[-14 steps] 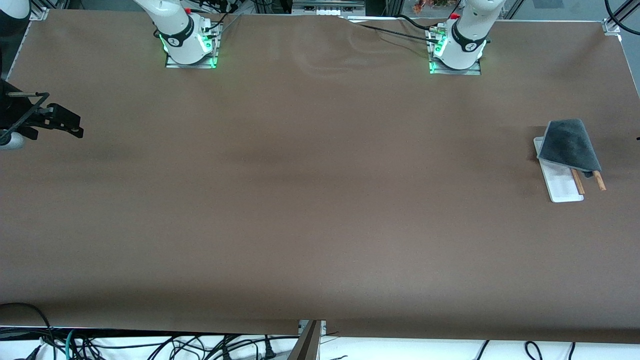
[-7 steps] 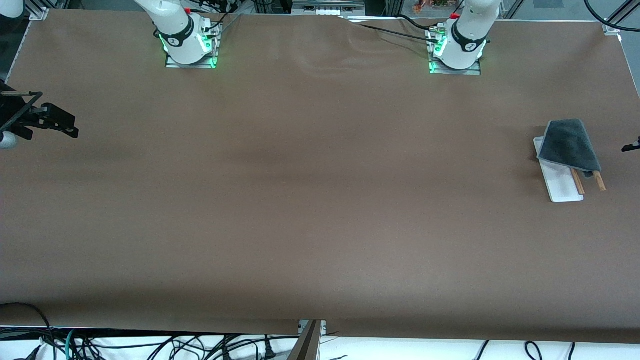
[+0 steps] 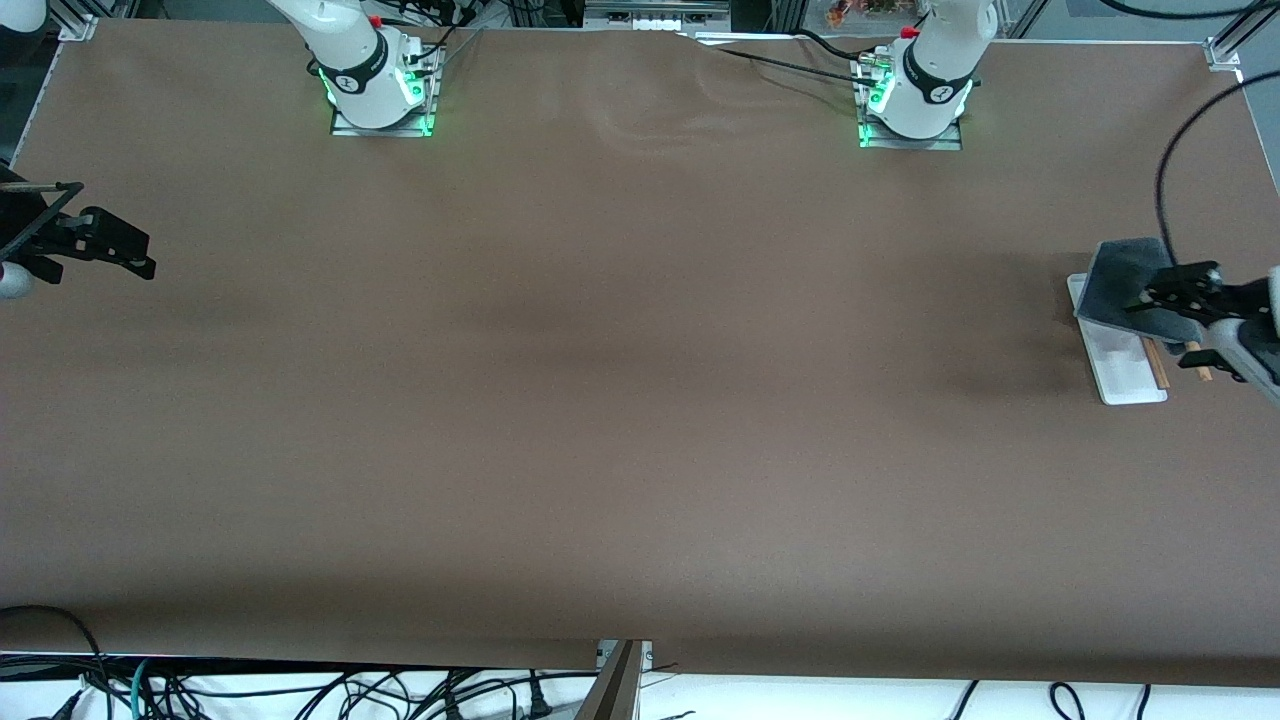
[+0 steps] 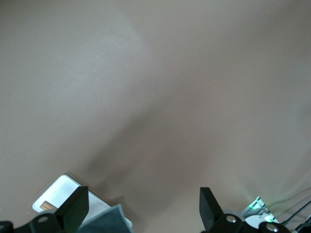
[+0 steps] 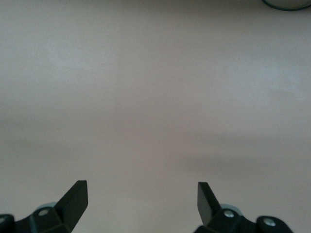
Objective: Pass towel and hang on rack
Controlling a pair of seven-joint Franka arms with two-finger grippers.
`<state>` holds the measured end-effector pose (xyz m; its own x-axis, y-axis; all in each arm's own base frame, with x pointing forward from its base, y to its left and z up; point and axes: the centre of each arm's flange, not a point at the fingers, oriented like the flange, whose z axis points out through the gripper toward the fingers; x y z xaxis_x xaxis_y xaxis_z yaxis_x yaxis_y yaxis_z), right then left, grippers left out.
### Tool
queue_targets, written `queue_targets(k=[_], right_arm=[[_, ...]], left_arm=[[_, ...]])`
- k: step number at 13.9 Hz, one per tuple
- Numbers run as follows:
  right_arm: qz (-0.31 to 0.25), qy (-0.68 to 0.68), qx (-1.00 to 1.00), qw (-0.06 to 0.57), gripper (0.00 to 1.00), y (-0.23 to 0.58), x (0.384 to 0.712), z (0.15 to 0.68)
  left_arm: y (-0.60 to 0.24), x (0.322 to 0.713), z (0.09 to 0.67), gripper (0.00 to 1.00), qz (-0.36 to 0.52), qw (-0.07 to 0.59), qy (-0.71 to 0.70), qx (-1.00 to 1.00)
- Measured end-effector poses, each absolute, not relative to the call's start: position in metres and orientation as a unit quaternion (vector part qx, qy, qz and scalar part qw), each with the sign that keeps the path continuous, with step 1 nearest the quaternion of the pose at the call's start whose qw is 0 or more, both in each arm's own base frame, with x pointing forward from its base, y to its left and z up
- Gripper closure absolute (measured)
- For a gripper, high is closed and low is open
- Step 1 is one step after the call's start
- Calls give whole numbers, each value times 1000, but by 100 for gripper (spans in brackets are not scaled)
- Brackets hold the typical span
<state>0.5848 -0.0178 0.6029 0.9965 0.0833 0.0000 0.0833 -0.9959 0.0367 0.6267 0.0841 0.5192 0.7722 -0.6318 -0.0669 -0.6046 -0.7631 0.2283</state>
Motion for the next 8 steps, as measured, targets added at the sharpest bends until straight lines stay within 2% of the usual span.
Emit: queue_targets(k=[6,8], right_arm=[[5,61,998,18,0,4,586,606],[5,60,998,19,0,4,586,606]], left_arm=[[74,586,549,0,-9,-2,-373,928],[73,567,556,0,2,-12,-325,946]])
